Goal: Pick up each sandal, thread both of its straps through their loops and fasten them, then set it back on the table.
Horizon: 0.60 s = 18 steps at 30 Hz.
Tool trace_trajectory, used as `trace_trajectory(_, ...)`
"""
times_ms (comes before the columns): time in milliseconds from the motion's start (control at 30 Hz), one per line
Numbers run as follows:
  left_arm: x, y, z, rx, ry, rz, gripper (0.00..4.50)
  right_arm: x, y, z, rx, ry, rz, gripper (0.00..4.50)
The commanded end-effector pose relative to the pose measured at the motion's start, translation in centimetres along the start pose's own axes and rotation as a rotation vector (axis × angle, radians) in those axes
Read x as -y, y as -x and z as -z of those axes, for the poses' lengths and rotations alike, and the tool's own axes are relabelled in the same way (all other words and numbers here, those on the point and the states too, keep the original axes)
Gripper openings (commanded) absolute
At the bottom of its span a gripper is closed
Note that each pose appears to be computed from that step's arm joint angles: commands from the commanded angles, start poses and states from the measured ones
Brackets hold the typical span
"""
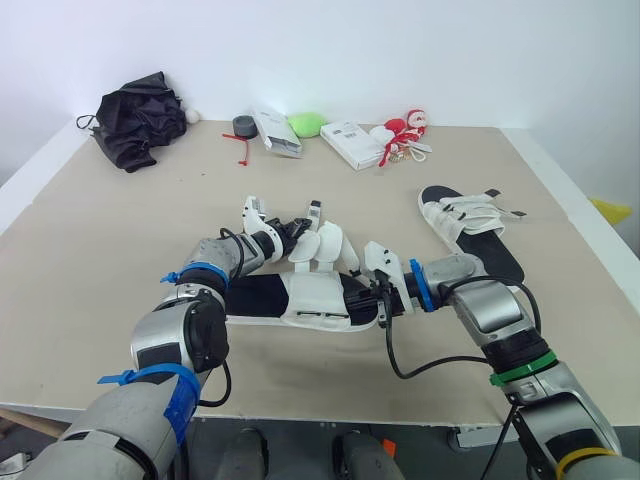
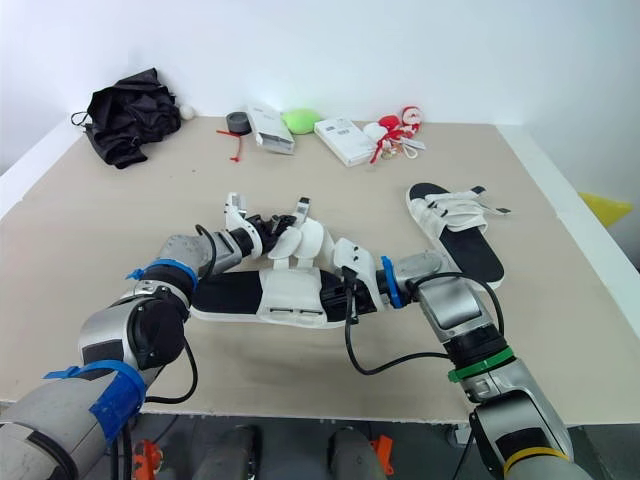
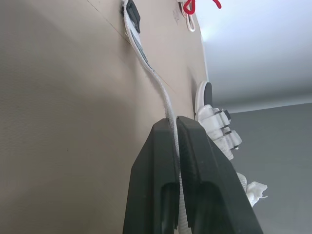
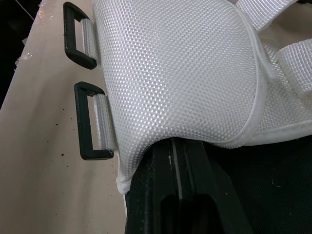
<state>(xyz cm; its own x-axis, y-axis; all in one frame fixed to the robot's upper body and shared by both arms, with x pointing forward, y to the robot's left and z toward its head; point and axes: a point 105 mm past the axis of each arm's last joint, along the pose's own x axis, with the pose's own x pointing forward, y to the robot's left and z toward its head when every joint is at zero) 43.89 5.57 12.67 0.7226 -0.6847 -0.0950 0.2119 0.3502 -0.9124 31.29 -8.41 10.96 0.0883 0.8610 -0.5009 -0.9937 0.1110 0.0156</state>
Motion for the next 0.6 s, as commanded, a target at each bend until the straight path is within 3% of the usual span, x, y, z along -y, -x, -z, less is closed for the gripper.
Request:
trace_trajectory(33,2.4,0.0,-1.0,0.02,-0.079,0.119,0.21,-1.1,-1.1,2.5,-0.069,-0.08,-0.054,0.0)
trace_trajectory(167,6.6,1.2,-1.9,0.033,-0.167,0.358,0.21,-1.3,-1.1,2.6,-0.068,-0.083,-0.056,0.0)
trace_trajectory(267,9.3,3.9,-0.6,0.015,-0.309,0.546,0.21,-1.4,-1.0,2.8,-0.069,-0.087,-0.058,0.0)
trace_trajectory(500,10.5,9.1,4.3,-0.023,-0.628,0.688,0.21,-1.6,-0.8,3.0,-0.074,-0.092,-0.062,0.0)
trace_trajectory(600,10.3,11.3,7.0,-0.099,-0.799,0.757,0.21,-1.6,-0.8,3.1,-0.076,-0.092,-0.068,0.0)
